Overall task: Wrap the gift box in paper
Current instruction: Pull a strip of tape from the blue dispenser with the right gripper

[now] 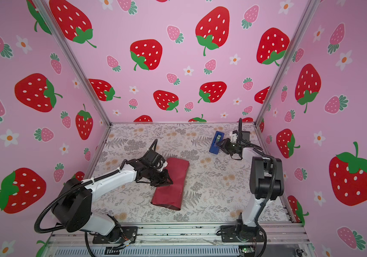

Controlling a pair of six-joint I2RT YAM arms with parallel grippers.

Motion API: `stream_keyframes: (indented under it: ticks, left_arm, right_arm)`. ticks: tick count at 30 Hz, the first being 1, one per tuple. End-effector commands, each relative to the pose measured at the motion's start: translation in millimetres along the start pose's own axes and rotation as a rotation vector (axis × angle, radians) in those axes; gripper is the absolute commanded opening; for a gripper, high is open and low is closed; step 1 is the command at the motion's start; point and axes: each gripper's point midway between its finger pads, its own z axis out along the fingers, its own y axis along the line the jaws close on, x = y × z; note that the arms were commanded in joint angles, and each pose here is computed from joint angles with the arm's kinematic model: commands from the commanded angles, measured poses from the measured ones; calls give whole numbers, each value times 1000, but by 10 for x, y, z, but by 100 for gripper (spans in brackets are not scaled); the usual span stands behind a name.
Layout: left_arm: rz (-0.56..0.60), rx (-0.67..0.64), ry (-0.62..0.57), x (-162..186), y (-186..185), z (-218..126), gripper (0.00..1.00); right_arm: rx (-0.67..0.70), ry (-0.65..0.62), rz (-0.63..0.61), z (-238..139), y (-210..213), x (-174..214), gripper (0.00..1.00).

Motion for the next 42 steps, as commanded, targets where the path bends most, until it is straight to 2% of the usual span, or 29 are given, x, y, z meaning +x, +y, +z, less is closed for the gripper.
stream_keyframes:
  ticks: [1,9,16,26,33,42]
  left_arm:
    - [-68,-183,80,220,544,248,24]
    - [-68,-178,78,177,530,257,23]
    - [-70,-177,78,166,525,260,23]
    - [-64,-174,84,146,501,263,23]
    - [-66,-175,82,143,515,256,23]
    - [-73,-176,87,152,549,264,23]
  right_arm:
    - [-59,5,3,75,34,-181,32]
    - [-37,27,56,345,-224,-296,30]
    - [-136,72,125,489,-259,-192,27]
    - [-188,71,173,445,-177,-153,16]
    - [-209,46,154,345,9,-274,0]
    - [-230,15,117,111,287,-290,0]
